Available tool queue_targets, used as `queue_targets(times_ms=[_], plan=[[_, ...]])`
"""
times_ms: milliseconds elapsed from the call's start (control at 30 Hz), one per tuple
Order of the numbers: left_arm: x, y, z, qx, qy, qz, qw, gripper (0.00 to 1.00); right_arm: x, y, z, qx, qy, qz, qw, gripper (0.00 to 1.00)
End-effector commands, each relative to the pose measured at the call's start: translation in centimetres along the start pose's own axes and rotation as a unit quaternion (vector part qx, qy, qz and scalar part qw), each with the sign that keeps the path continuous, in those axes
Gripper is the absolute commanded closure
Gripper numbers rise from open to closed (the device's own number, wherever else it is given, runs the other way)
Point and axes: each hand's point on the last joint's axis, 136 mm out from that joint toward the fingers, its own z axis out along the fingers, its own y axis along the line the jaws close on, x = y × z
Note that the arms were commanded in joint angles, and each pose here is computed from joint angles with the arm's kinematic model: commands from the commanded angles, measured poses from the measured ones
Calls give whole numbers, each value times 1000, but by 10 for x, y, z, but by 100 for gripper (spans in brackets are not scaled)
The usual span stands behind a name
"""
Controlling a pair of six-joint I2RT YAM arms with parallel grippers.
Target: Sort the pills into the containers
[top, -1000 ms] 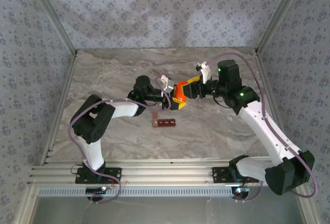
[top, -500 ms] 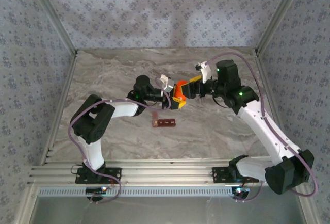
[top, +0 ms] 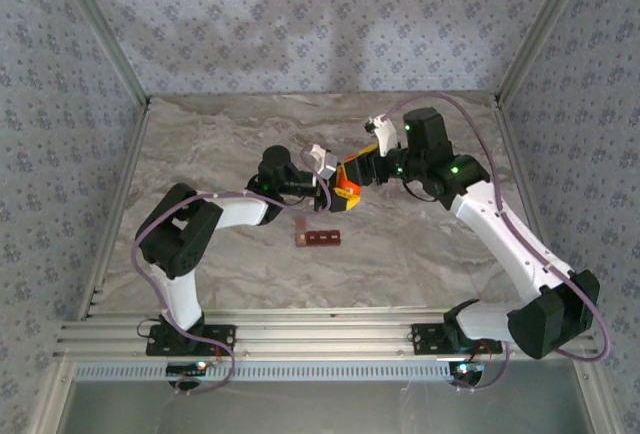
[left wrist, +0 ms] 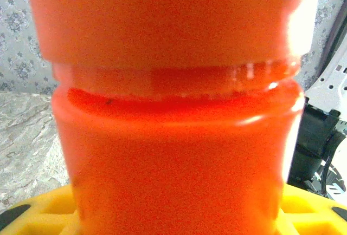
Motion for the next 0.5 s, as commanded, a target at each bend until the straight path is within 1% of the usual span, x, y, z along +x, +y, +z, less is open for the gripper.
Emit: queue_targets(times_ms=[0,67,133,233,333,467], plan=[[-26,-8,-2,5,-21,36,999,100,2,-2,0,9,10,-10,1000,46],[-26,-8,-2,5,-21,36,999,100,3,-4,2,13,12,-6,1000,51],[-26,-8,-2,5,-21,35,999,100,7,-4,5,15,16,-1,1000,53],[-26,-8,-1,5,-21,36,999,100,19,-10,14,37,23,22,999,60],[-27,-7,-1,4,-22,36,999,100,44,-20,30,76,32,70,994,61],[-26,-7,-1,4,-22,35,999,100,53,-21,46,92,23,115,989,60]])
